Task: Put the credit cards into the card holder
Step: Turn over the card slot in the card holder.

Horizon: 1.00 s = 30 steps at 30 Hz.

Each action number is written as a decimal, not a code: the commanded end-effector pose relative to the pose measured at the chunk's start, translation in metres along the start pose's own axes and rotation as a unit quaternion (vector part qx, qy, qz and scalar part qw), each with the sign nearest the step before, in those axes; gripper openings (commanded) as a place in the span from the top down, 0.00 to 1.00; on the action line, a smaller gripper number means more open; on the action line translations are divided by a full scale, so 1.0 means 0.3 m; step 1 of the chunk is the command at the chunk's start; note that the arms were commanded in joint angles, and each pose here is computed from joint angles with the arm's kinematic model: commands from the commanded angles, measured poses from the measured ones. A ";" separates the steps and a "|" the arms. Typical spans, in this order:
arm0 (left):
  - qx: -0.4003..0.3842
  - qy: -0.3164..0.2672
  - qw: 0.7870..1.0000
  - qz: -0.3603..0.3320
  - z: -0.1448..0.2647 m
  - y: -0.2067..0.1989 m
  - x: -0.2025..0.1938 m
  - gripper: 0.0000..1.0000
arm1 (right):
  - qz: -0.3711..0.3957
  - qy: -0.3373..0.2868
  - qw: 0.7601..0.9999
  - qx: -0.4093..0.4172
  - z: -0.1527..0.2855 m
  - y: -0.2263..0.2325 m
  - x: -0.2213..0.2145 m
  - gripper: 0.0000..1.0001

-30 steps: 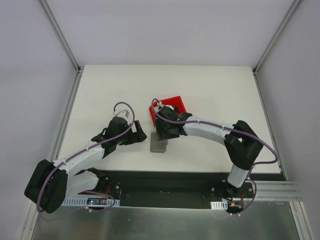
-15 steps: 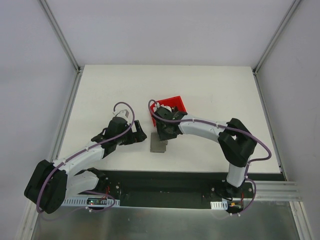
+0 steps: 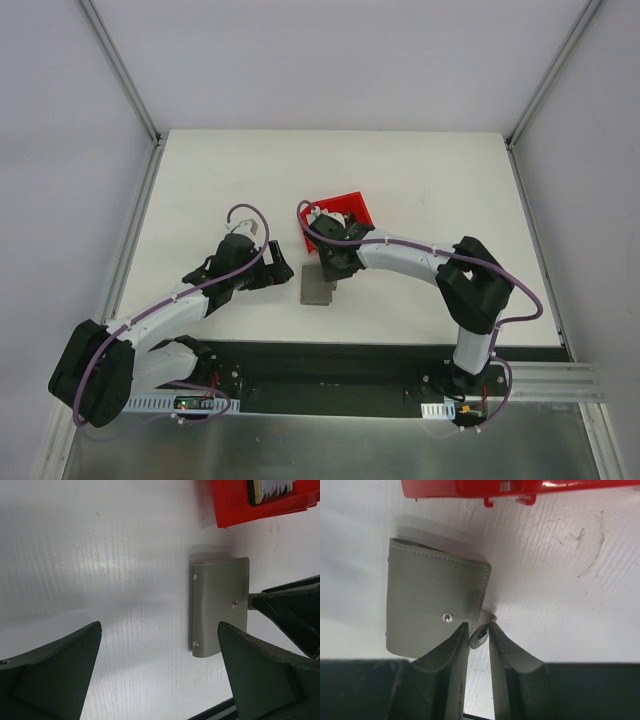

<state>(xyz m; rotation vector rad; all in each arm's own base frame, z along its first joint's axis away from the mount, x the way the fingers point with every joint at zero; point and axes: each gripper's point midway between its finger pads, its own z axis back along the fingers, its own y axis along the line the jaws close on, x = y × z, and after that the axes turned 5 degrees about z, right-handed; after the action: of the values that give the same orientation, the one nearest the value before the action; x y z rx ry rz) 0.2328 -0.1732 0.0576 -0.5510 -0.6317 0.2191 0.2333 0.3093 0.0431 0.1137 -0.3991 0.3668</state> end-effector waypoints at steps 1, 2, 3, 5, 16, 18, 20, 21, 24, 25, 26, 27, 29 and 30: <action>-0.011 -0.012 1.000 0.005 0.009 -0.027 0.029 0.01 | 0.004 -0.013 1.000 -0.010 0.060 -0.028 0.004 0.74; -0.010 -0.012 1.000 0.005 0.008 -0.026 0.028 0.01 | 0.004 -0.012 1.000 -0.013 0.057 -0.035 -0.002 0.74; -0.011 -0.010 1.000 0.004 0.008 -0.027 0.025 0.01 | 0.004 -0.012 1.000 -0.013 0.058 -0.036 -0.005 0.74; -0.011 -0.010 1.000 0.006 0.008 -0.026 0.025 0.01 | 0.002 -0.011 1.000 -0.015 0.057 -0.042 -0.010 0.74; -0.020 0.001 1.000 0.000 0.005 -0.041 0.020 0.01 | -0.003 -0.021 1.000 -0.005 0.066 -0.053 0.003 1.00; -0.024 0.005 1.000 -0.005 0.005 -0.048 0.019 0.01 | -0.009 -0.036 0.999 0.006 0.088 -0.052 0.016 1.00; -0.027 0.005 1.000 -0.005 0.006 -0.054 0.022 0.01 | -0.011 -0.064 0.997 0.039 0.130 -0.030 0.044 1.00; -0.029 0.004 1.000 -0.005 0.007 -0.057 0.024 0.01 | -0.017 -0.072 0.996 0.057 0.142 -0.018 0.047 1.00; -0.037 0.018 0.999 -0.007 -0.006 -0.067 0.011 0.01 | -0.035 -0.104 0.986 0.129 0.203 0.062 0.094 1.00; -0.042 0.028 0.999 -0.008 -0.011 -0.074 0.001 0.01 | -0.037 -0.111 0.982 0.148 0.219 0.087 0.108 1.00; -0.049 0.035 0.998 -0.008 -0.013 -0.085 -0.004 0.01 | -0.038 -0.111 0.980 0.158 0.223 0.101 0.115 1.00; -0.059 0.041 0.997 -0.006 -0.014 -0.099 -0.008 0.01 | -0.039 -0.111 0.980 0.163 0.231 0.111 0.122 1.00; -0.076 0.044 0.996 0.000 -0.013 -0.125 -0.008 0.01 | -0.036 -0.101 0.978 0.179 0.233 0.134 0.117 1.00; -0.087 0.044 0.995 0.000 -0.011 -0.139 -0.006 0.01 | -0.036 -0.099 0.978 0.181 0.232 0.137 0.116 0.99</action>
<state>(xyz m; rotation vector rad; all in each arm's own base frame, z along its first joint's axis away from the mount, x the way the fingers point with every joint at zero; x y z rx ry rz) 0.2244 -0.1878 0.0499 -0.5981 -0.5378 0.1822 0.2259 0.3208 0.0992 0.3854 -0.5171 0.3460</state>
